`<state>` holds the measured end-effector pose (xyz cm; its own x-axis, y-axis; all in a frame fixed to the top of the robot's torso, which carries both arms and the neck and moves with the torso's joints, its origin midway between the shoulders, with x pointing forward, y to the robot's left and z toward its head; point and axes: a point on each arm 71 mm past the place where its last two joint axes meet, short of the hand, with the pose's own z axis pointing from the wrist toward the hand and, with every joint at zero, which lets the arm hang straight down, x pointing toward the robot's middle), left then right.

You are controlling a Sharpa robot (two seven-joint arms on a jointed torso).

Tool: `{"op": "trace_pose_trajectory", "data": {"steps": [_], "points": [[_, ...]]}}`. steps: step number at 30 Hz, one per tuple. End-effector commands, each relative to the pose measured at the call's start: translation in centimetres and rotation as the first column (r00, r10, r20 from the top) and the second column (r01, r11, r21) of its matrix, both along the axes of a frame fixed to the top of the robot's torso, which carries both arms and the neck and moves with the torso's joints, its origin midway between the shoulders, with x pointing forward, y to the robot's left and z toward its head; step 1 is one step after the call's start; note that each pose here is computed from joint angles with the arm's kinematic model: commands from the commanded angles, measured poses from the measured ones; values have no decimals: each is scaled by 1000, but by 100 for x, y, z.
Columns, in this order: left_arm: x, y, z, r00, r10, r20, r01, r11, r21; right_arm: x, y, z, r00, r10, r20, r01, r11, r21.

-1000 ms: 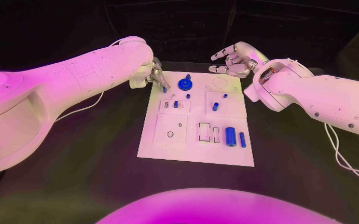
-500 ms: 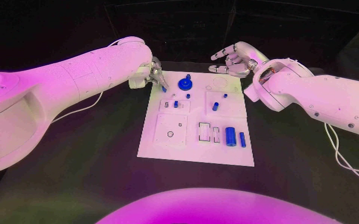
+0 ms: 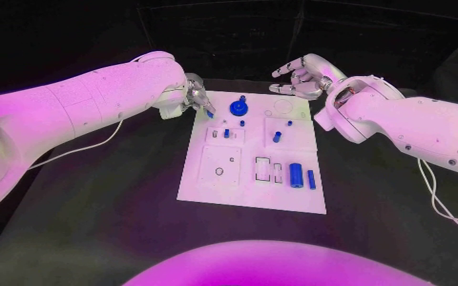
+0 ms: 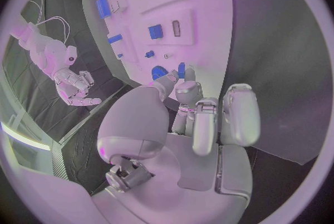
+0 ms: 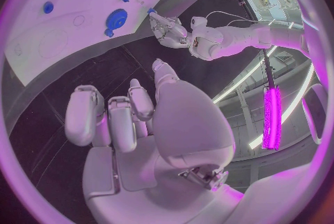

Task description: Assemble the parts on the task board

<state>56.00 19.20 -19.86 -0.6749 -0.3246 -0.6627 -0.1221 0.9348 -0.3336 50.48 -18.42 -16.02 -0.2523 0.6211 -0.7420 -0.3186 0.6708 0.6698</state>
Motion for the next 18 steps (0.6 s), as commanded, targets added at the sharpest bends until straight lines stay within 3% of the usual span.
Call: {"op": "trace_pose_trajectory", "data": {"steps": [1, 9, 18], "points": [[-42, -21, 44, 999, 36, 37, -33, 998, -57, -2, 1, 15, 1000, 7, 3, -7, 1000, 4], [-205, 6, 42, 998, 30, 63, -25, 996, -81, 4, -23, 11, 1000, 2, 1, -2, 1000, 4], [-335, 48, -42, 993, 30, 112, -23, 998, -60, 9, -32, 8, 1000, 0, -1, 0, 1000, 3]]}}
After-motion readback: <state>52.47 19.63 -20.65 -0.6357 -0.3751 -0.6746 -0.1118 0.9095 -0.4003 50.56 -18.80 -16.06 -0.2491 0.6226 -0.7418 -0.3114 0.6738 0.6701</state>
